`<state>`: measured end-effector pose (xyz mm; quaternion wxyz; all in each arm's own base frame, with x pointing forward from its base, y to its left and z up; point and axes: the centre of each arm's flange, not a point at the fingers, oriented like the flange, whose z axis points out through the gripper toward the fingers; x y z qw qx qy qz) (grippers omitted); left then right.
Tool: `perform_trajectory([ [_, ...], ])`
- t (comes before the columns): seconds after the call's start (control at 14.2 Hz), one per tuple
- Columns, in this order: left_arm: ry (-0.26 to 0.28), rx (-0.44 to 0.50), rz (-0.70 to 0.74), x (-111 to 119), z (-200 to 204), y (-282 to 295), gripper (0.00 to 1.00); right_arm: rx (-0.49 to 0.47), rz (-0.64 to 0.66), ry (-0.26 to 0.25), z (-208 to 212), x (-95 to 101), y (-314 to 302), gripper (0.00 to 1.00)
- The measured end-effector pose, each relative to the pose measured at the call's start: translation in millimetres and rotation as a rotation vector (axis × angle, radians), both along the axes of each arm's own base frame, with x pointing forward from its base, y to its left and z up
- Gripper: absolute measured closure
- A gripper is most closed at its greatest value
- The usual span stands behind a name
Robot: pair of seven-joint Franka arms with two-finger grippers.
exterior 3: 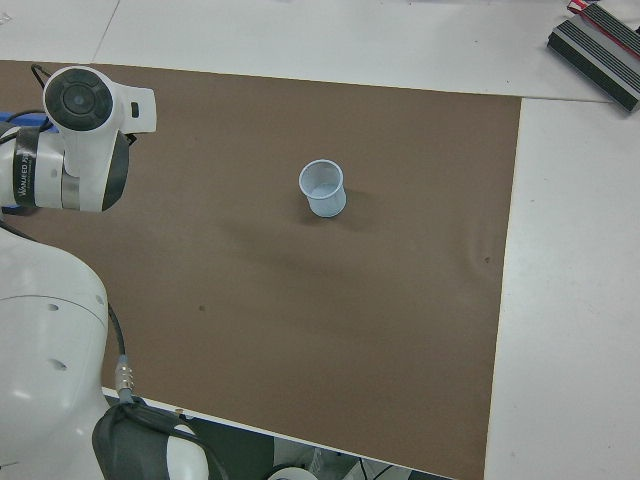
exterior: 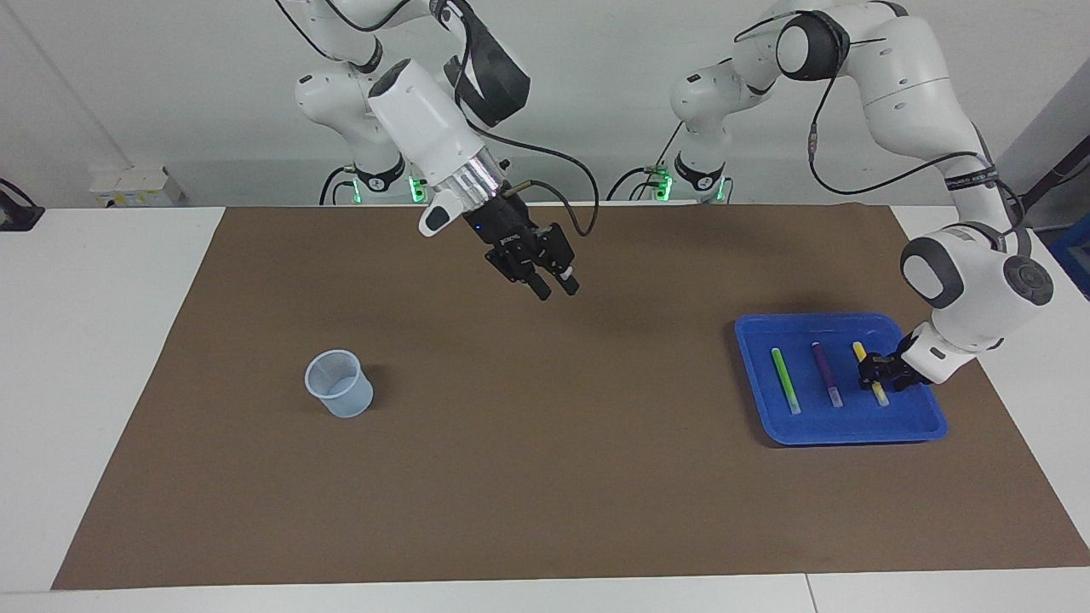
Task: Transfer and insert pens with both arms
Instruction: 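Grasp and lift the yellow pen with the left gripper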
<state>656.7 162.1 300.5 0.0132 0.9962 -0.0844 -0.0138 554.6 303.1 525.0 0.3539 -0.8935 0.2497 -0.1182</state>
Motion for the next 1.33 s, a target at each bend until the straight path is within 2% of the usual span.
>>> perform_trajectory([
  [0.14,0.003,-0.005,0.001,-0.3,-0.1,-0.4,0.76,0.000,0.001,0.000,-0.2,-0.2,0.6,0.40],
  [0.21,0.004,-0.018,0.010,-0.2,0.9,-1.0,0.83,0.000,0.001,0.000,-0.2,-0.3,0.7,0.40],
  [0.42,0.032,-0.092,0.052,-1.2,15.1,-3.1,0.83,0.003,-0.001,0.004,-0.1,-1.1,2.2,0.39],
  [0.63,0.057,-0.127,0.063,-1.2,39.5,-3.1,0.83,0.004,0.003,0.005,0.1,-2.8,5.3,0.38],
  [0.77,0.095,-0.173,0.098,-4.3,45.2,-5.6,0.83,0.004,0.007,0.005,0.3,-3.7,7.1,0.38],
  [0.98,0.218,-0.242,0.278,-13.8,54.7,-8.4,0.83,0.004,0.015,0.005,0.3,-6.2,11.5,0.38],
  [1.12,0.307,-0.280,0.429,-18.7,65.2,-19.1,0.83,0.019,0.014,0.027,0.1,-15.0,26.4,0.38],
  [1.19,0.341,-0.288,0.510,-20.2,71.5,-26.5,0.83,0.036,-0.007,0.044,0.9,-18.8,33.2,0.38],
  [1.33,0.409,-0.292,0.661,-23.2,81.3,-42.4,0.83,0.072,-0.050,0.047,3.9,-25.2,46.5,0.38],
])
